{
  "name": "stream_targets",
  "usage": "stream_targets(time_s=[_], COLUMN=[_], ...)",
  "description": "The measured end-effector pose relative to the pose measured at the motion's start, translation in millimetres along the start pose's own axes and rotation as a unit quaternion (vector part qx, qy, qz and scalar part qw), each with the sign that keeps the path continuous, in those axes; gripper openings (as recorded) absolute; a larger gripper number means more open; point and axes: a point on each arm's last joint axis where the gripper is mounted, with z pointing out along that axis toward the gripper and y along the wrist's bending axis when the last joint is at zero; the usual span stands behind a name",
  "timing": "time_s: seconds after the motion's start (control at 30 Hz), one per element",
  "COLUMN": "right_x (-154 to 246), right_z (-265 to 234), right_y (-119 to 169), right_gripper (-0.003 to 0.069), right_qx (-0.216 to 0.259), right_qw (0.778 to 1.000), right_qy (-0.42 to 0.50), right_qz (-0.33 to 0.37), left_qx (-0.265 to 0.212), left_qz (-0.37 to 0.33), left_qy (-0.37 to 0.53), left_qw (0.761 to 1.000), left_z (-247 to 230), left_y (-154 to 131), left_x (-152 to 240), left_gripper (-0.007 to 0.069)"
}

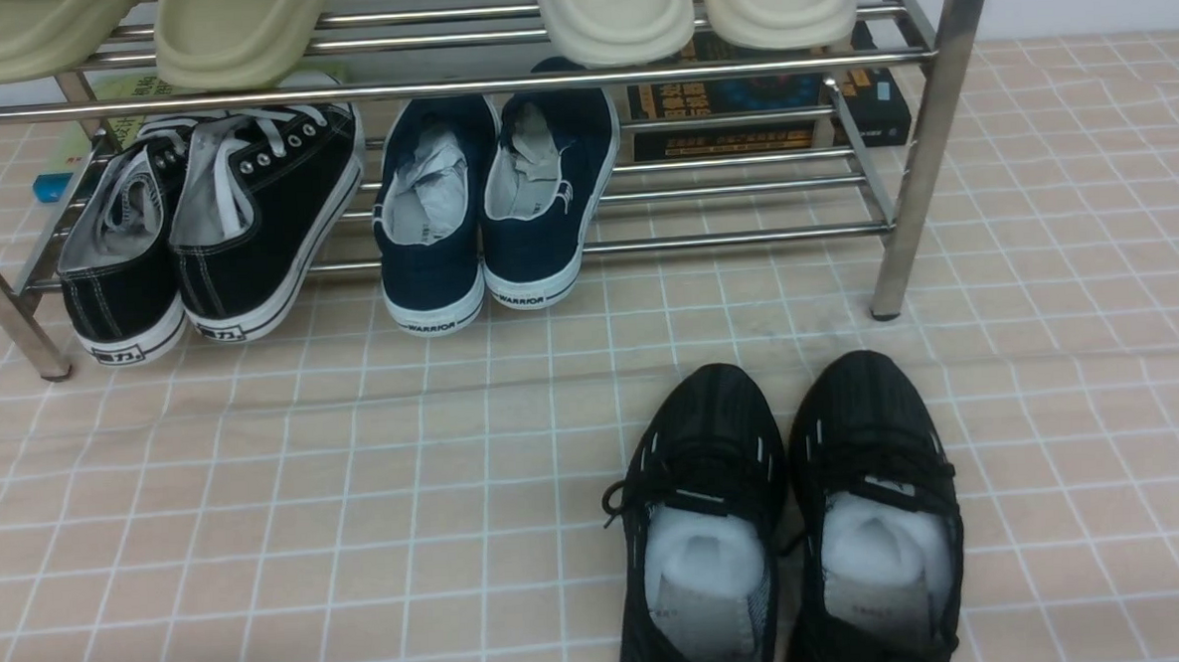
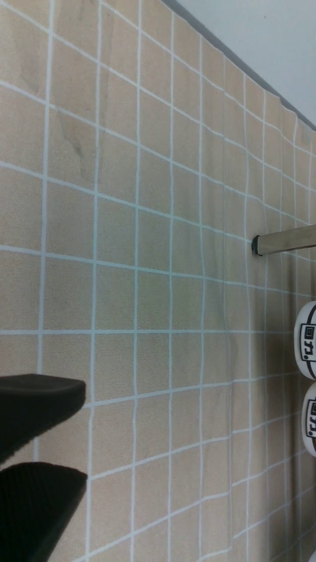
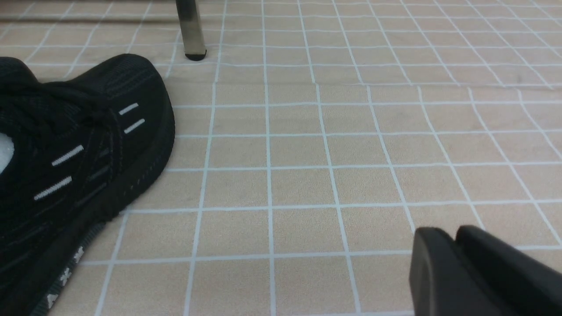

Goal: Take the shoes off the shelf from the light coffee tablecloth by hand.

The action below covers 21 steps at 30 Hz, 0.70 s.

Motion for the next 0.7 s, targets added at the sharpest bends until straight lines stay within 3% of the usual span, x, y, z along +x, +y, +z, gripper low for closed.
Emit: stream_targets(time_s=[0.7], right_x=[0.0], right_z=[0.0], right_y=[0.0], right_gripper=[0.0105], right_qx=[0.000], right_qw=[1.000], right_qy=[0.000], right_qz=[0.000], left_qx=[0.000], left_qz=[0.000], left_qy=[0.000], left_qw=[1.000], left_z=[0.0], left_y=[0.0], left_x=[0.0], left_gripper=[0.0239])
